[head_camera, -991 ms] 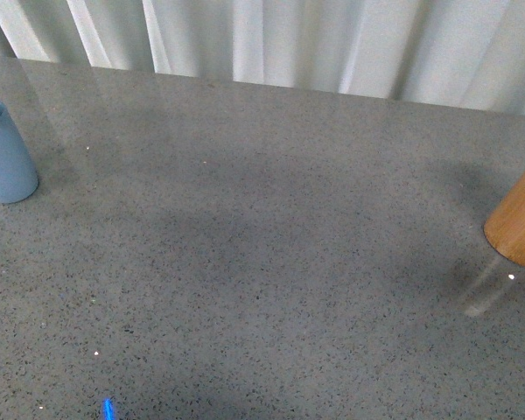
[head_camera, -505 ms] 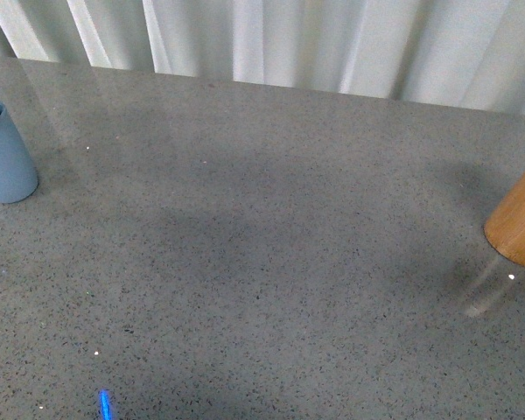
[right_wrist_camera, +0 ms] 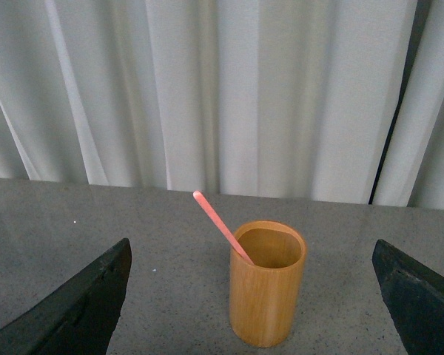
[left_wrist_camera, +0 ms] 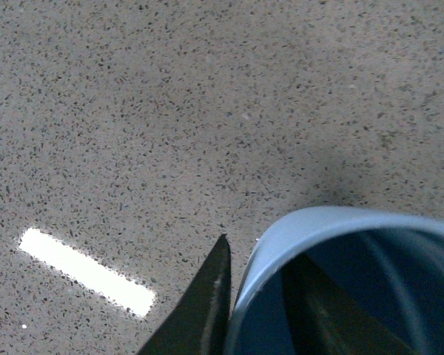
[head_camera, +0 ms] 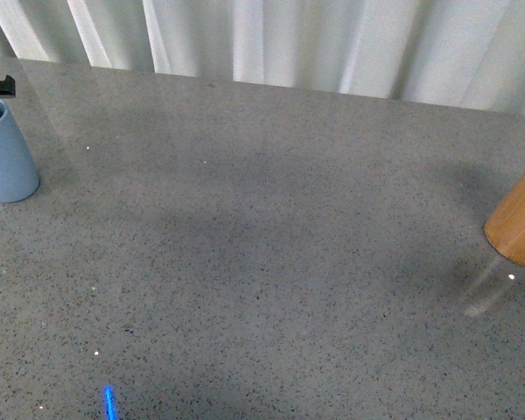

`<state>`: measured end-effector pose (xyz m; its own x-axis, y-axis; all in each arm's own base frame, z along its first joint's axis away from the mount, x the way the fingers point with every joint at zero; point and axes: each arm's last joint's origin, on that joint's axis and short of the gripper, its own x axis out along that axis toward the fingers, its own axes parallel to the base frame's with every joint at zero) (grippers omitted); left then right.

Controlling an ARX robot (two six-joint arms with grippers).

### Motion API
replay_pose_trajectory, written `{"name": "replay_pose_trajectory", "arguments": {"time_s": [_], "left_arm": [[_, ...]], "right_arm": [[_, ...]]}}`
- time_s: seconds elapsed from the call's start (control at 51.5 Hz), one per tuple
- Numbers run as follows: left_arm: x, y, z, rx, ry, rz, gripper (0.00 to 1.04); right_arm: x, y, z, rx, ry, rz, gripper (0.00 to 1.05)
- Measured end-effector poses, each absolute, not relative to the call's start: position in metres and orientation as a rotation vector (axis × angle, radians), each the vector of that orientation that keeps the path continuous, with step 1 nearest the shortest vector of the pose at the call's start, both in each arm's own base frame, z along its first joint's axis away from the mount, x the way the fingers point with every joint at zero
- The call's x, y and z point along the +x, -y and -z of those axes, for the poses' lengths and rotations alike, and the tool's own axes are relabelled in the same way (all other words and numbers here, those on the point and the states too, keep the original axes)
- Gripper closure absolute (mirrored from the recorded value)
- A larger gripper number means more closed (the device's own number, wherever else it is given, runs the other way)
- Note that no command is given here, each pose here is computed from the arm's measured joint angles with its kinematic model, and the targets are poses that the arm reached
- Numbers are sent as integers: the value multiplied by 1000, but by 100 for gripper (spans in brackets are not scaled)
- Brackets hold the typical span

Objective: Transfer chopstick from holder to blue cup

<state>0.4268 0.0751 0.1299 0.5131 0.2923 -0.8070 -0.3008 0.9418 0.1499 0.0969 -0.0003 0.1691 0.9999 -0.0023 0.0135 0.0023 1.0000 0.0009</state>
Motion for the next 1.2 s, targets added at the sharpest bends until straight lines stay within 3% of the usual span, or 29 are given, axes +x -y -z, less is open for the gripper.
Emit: {"name": "replay_pose_trajectory", "arguments": {"time_s": [0.155, 0.389, 0.661, 0.971, 1.204], "left_arm": [[428, -67, -139, -25, -966, -326, 102], [418, -27, -183, -18, -901, -212, 101], [374, 61, -223, 9, -880, 31, 101], [317, 153, -207, 101, -964, 268, 101], [318, 181, -178, 149, -1025, 273, 101]], "right_arm": [[97, 0, -169, 1, 14, 2, 10], [97, 0, -169, 1, 14, 2, 10], [97, 0, -169, 1, 14, 2, 10], [97, 0, -169, 1, 14, 2, 10], [97, 0, -169, 1, 14, 2, 10]]}}
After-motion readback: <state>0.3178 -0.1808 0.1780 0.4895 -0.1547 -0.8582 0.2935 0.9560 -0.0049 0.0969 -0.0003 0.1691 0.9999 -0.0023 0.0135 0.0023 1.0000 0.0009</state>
